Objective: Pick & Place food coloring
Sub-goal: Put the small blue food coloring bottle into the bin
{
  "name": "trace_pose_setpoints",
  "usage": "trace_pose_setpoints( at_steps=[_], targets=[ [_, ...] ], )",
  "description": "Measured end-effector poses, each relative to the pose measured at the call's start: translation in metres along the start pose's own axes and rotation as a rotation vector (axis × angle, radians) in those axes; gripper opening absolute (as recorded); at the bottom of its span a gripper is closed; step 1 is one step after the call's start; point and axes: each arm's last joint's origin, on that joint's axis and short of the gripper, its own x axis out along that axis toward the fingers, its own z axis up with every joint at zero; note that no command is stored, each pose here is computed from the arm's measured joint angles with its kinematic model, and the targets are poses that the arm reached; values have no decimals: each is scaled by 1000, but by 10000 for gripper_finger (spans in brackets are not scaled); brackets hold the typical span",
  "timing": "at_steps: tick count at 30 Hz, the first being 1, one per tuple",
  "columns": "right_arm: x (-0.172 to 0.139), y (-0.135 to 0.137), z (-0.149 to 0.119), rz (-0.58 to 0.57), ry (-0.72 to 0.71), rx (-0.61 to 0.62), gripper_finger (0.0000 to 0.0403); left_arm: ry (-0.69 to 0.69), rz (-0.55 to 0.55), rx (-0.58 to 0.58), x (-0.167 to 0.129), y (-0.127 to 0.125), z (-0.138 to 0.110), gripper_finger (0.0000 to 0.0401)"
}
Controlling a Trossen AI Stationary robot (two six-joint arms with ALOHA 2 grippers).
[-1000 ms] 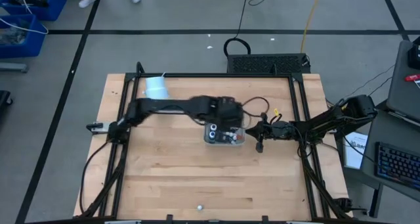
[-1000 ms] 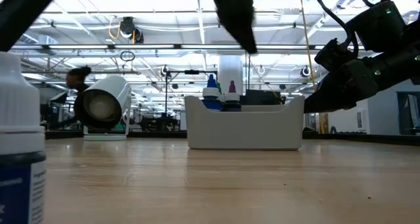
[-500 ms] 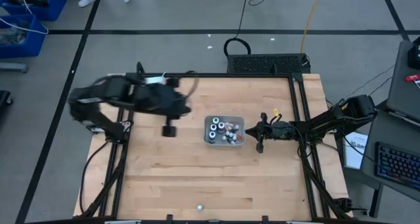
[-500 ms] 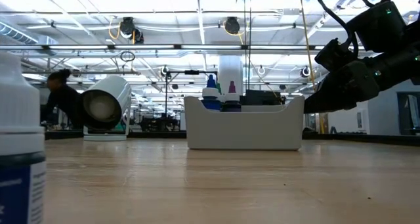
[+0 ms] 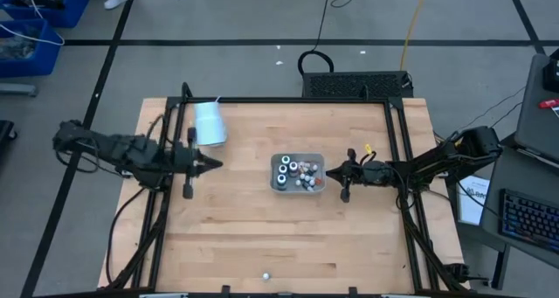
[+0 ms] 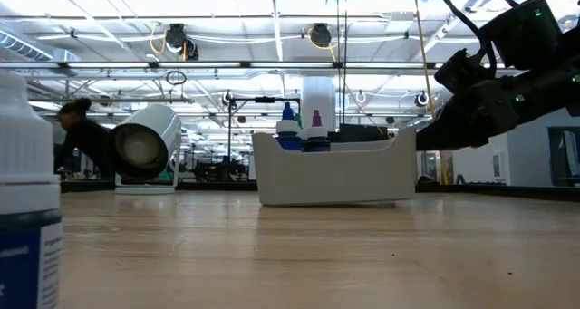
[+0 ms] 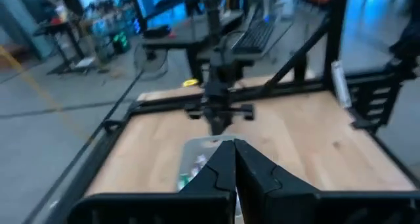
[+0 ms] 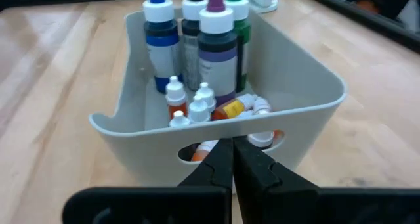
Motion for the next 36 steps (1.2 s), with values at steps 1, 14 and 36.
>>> trace_pose_setpoints(
  at_steps=[1, 14, 36],
  targets=[
    [0, 0, 0, -13, -6, -5, 0, -29, -16, -11, 0, -2, -13, 4],
    [0, 0, -2, -9, 16, 10, 0, -162, -71, -52, 16, -17, -118, 6],
    [-6, 4, -30, 212, 357, 126, 0, -130, -116, 109, 19, -23, -147, 6]
  ],
)
